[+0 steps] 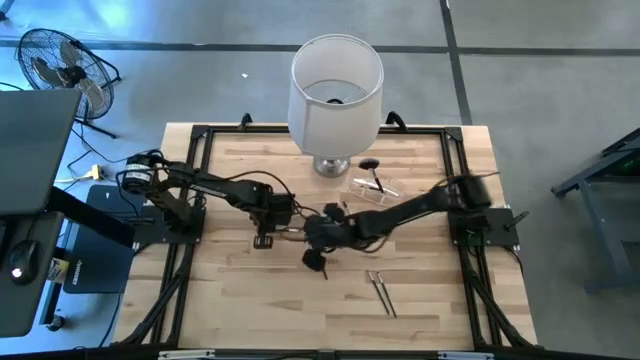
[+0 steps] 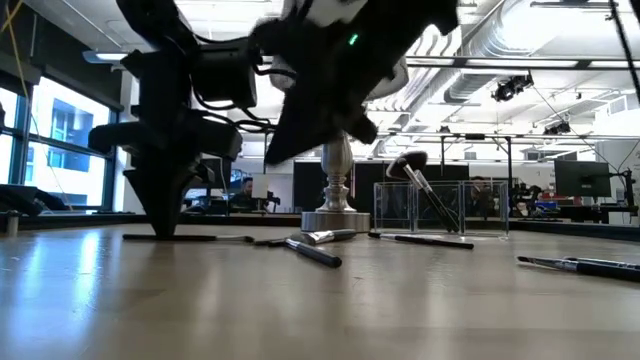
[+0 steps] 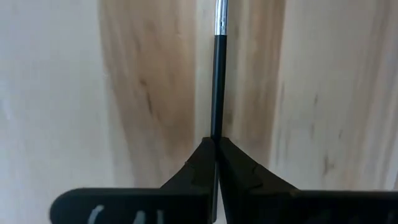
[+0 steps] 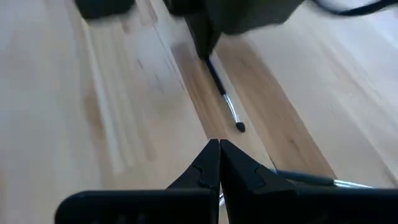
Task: Put items in baskets/containers
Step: Put the black eyeshadow brush into the transparent organizer
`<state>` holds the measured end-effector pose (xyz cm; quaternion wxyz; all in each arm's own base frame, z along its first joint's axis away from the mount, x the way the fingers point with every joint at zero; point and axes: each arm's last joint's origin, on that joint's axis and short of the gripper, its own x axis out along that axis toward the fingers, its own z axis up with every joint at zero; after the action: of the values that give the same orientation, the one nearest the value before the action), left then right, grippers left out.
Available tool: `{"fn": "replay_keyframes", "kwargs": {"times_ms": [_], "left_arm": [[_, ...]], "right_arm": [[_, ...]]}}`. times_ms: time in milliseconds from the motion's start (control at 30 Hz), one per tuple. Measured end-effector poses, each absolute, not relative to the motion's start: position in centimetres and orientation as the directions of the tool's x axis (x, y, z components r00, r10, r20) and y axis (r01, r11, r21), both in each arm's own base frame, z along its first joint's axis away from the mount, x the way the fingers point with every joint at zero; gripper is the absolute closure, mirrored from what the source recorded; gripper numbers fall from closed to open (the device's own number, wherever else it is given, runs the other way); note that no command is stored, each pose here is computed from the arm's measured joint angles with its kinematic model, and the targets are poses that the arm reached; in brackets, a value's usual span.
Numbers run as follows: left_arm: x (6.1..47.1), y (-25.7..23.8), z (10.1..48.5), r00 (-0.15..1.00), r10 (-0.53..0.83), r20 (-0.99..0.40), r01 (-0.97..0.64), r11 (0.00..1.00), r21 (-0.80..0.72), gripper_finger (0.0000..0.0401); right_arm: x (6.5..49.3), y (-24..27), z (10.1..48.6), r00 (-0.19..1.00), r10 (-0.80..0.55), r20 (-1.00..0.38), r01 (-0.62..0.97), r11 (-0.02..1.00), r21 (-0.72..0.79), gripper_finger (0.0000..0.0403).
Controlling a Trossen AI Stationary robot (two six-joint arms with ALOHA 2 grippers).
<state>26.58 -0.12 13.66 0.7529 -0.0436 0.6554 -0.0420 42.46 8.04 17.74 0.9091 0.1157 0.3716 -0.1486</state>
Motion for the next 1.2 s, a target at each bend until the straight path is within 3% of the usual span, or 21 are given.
{"fn": "replay_keyframes", "kwargs": {"times_ms": [167, 333, 600, 900, 1200], "left_arm": [[26.5, -1.0, 13.6, 0.13, -0.121, -0.984, 0.001, 0.993, -0.122, 0.04], [26.5, -1.3, 13.6, 0.129, -0.121, -0.984, -0.01, 0.992, -0.123, 0.0401], [26.5, -1.3, 13.6, 0.132, -0.127, -0.983, -0.012, 0.991, -0.13, 0.0401], [26.6, -1.3, 13.6, 0.136, -0.144, -0.98, -0.008, 0.989, -0.147, 0.0401], [26.8, -1.4, 13.6, 0.161, -0.159, -0.974, -0.002, 0.987, -0.162, 0.0401]], "right_arm": [[43.5, 8.3, 16.0, 0.631, -0.225, -0.743, 0.361, 0.932, 0.024, 0.0402], [42.9, 8.8, 14.6, 0.66, -0.257, -0.705, 0.37, 0.929, 0.008, 0.0402], [41.3, 9.0, 11.5, 0.807, -0.238, -0.54, 0.355, 0.927, 0.122, 0.0402], [39.2, 8.3, 9.5, 0.849, -0.264, -0.458, 0.378, 0.909, 0.178, 0.04], [39.9, 8.4, 7.9, 0.887, -0.268, -0.376, 0.354, 0.917, 0.181, 0.0319]]}}
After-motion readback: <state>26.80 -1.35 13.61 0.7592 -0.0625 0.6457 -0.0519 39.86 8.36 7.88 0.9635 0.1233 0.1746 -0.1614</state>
